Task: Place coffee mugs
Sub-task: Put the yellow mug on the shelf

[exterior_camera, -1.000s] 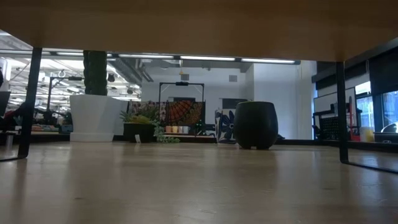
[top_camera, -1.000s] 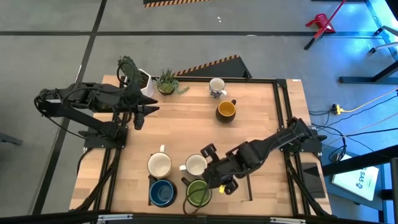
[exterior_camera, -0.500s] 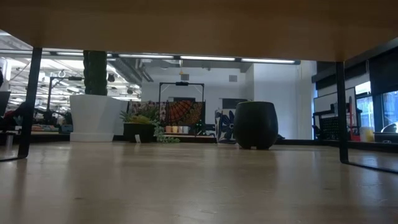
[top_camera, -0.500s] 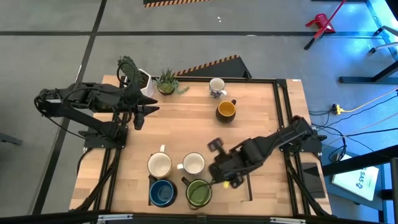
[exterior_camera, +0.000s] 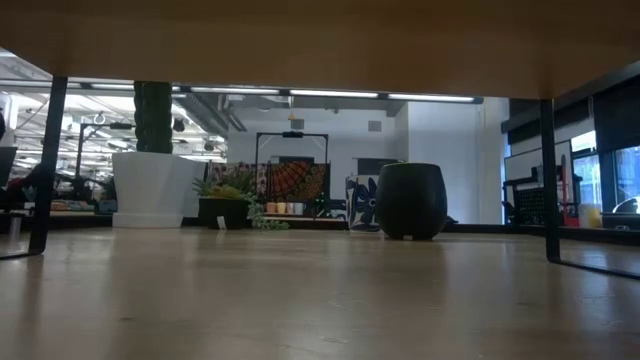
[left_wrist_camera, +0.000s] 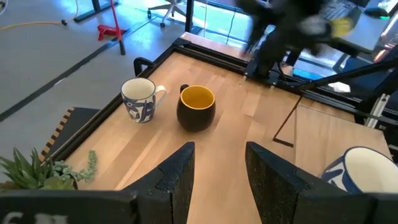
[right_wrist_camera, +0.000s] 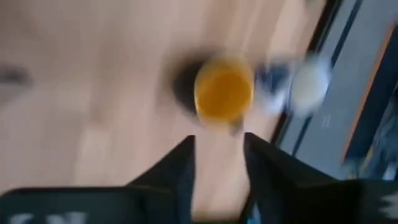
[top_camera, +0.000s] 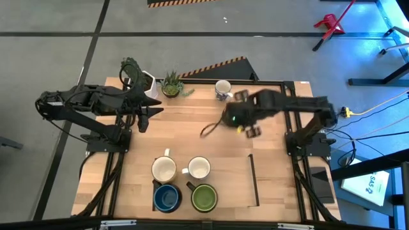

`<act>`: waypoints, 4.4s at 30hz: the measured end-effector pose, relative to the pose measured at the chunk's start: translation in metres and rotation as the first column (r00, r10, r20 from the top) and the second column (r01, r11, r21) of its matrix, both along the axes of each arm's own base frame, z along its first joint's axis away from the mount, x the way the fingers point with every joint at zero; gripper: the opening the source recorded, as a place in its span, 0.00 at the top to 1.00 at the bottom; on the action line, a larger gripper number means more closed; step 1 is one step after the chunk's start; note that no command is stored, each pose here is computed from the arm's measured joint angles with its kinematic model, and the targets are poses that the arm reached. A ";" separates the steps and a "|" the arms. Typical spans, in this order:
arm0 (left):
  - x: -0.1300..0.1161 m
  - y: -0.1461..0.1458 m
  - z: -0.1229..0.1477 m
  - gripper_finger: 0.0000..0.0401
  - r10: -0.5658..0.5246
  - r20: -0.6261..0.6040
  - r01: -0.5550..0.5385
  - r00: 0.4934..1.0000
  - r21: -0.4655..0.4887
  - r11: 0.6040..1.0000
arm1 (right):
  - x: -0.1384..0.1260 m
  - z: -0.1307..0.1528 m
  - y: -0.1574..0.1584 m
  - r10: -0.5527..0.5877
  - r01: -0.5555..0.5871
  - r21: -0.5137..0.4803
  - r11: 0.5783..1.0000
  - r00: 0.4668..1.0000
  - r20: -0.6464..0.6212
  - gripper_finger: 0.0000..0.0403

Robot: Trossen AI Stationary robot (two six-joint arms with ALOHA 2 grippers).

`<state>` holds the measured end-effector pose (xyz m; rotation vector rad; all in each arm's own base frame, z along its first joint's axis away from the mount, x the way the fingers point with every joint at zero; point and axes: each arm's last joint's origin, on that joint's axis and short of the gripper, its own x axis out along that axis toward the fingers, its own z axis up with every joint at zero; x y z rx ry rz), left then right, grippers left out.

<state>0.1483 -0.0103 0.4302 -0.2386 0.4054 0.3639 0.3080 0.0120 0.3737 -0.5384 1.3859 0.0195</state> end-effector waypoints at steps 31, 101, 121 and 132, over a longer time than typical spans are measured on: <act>-0.001 0.003 0.001 0.66 0.089 0.007 -0.089 0.996 0.055 0.995 | -0.008 -0.161 -0.087 0.068 -0.067 0.183 0.981 0.998 -0.002 0.56; -0.003 0.003 -0.003 0.66 0.090 -0.038 -0.088 0.995 0.057 0.994 | -0.059 0.005 0.231 0.677 -0.654 0.412 0.635 0.727 0.113 1.00; -0.003 0.003 -0.003 0.66 0.085 -0.039 -0.083 0.996 0.055 0.995 | -0.037 -0.012 0.224 0.645 -0.571 0.511 0.642 0.763 0.042 1.00; -0.003 0.003 -0.003 0.66 0.085 -0.039 -0.083 0.996 0.055 0.995 | -0.037 -0.012 0.225 0.645 -0.560 0.542 0.627 0.763 0.041 1.00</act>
